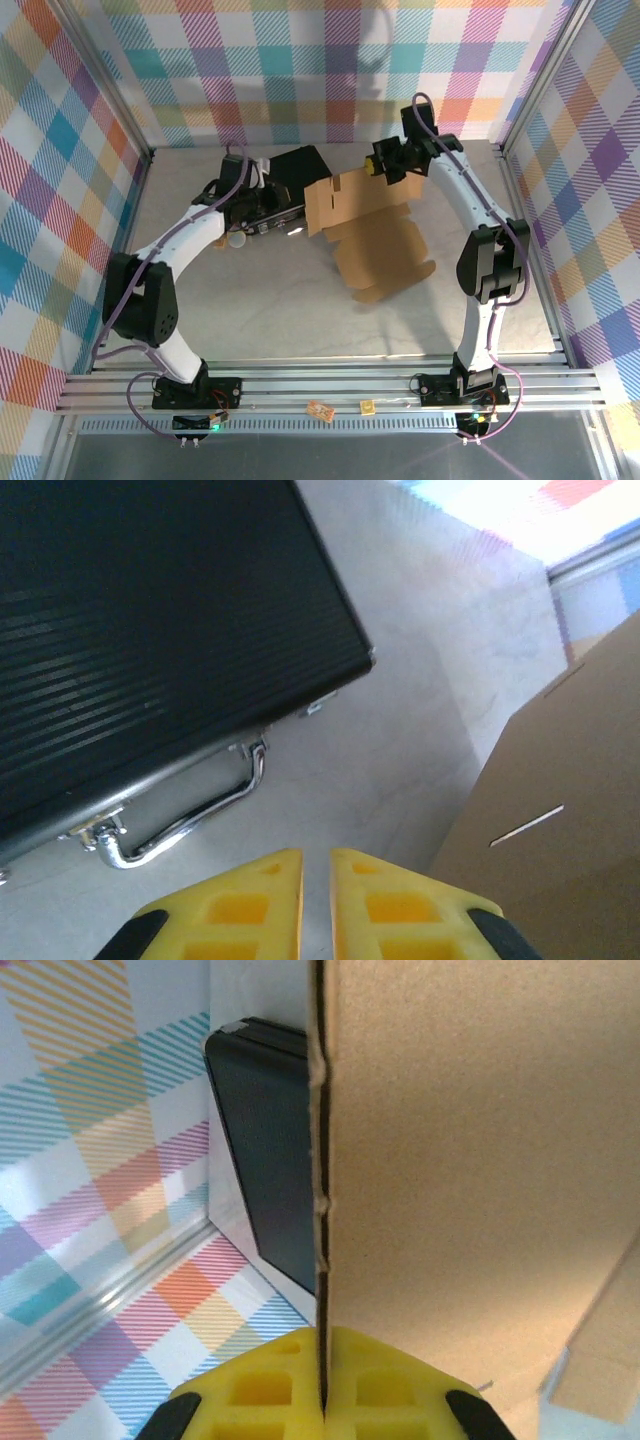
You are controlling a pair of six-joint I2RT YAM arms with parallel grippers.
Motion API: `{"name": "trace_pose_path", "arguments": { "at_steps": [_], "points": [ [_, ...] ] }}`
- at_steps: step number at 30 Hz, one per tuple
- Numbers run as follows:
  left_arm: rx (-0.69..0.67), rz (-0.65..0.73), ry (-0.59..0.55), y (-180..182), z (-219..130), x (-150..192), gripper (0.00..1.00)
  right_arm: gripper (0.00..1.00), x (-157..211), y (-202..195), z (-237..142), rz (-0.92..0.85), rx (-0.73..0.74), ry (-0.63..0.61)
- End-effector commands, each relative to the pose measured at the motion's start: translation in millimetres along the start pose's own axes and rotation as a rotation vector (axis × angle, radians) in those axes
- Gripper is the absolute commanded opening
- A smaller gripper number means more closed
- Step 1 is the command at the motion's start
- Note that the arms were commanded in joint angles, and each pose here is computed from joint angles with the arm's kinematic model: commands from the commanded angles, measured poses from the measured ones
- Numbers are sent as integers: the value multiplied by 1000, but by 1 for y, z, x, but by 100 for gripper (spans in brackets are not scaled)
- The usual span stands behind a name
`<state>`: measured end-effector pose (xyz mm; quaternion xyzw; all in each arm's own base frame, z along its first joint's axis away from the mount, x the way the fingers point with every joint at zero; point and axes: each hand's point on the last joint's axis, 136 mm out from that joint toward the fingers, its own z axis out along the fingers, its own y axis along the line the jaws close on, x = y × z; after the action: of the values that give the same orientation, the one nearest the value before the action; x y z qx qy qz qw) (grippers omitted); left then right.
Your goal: Fold the paper box
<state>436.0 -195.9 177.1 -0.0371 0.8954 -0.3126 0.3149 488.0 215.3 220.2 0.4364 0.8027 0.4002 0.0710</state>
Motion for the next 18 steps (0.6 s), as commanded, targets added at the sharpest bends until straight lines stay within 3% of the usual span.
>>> {"name": "trace_pose_path", "arguments": {
  "at_steps": [1,6,9,14,18],
  "points": [
    [51,38,-9,-10,-3,8,17,0,22,19,-12,-188,-138,56],
    [-9,20,-4,4,-12,23,19,0,38,10,-3,-225,-223,86],
    [-25,-14,7,2,-19,23,39,0,45,9,1,-235,-233,98],
    [-31,-11,-7,-28,-45,12,56,0,46,3,1,-252,-213,85],
    [-81,-66,15,-38,-53,1,58,0,51,17,3,-302,-347,114]
  ]
}}
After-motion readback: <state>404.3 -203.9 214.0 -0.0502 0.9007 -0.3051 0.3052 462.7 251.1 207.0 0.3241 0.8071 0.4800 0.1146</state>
